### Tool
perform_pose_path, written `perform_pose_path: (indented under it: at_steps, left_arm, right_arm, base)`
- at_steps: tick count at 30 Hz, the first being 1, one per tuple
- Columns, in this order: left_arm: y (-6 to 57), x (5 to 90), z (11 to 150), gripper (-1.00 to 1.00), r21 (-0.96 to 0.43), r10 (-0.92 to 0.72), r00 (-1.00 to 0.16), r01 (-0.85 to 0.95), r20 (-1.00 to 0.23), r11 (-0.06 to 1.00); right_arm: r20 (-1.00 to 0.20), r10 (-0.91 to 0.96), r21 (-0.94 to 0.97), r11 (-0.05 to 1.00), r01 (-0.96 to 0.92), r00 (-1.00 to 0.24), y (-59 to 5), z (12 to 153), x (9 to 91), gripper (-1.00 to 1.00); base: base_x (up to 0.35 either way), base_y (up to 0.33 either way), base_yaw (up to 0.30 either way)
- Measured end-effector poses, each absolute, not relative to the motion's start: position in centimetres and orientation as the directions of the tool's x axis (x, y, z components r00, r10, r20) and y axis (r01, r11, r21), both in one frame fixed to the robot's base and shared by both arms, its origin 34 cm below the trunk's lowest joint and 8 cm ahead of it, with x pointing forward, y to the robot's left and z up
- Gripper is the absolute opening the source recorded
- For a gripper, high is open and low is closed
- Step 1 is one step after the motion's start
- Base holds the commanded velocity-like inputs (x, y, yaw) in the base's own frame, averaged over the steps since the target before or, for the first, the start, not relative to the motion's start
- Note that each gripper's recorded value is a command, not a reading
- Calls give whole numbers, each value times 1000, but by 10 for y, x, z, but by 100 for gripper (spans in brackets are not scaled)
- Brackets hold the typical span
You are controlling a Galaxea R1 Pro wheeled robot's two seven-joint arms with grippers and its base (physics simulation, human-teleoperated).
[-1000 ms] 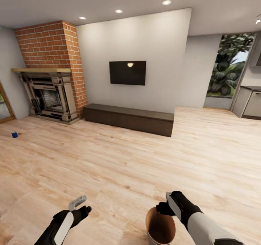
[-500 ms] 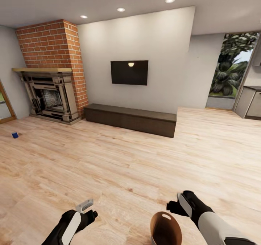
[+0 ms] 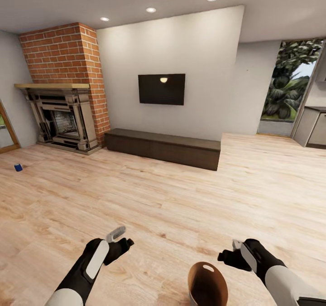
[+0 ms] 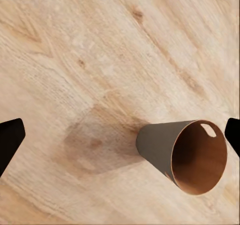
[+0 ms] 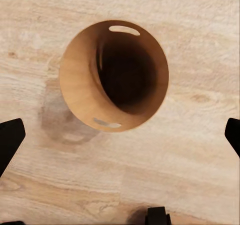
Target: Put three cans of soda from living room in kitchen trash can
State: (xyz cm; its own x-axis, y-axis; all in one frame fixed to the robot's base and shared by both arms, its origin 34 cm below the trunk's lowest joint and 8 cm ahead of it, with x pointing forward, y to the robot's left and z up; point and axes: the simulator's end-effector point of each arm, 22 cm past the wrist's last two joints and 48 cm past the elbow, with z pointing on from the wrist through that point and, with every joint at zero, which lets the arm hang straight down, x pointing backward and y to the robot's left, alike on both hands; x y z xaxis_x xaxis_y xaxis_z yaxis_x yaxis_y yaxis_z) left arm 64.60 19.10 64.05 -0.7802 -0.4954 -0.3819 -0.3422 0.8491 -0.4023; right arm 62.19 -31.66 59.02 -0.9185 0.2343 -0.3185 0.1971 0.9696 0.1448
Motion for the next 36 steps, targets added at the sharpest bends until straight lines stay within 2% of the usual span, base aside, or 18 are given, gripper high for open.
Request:
perform_pose_path:
  at_steps: [8, 36]
  left_arm:
    - [158, 654, 637, 100, -496, -547, -775, -357, -316, 792]
    - [155, 641, 574, 100, -481, -543, -784, -367, -300, 796]
  right_arm:
    - [-278, 236, 195, 963, 186, -931, -315, 577, 614, 100]
    - [-305, 261, 176, 961, 215, -916, -343, 538, 620, 100]
  base:
    - [0, 0, 0]
    - [0, 0, 0]
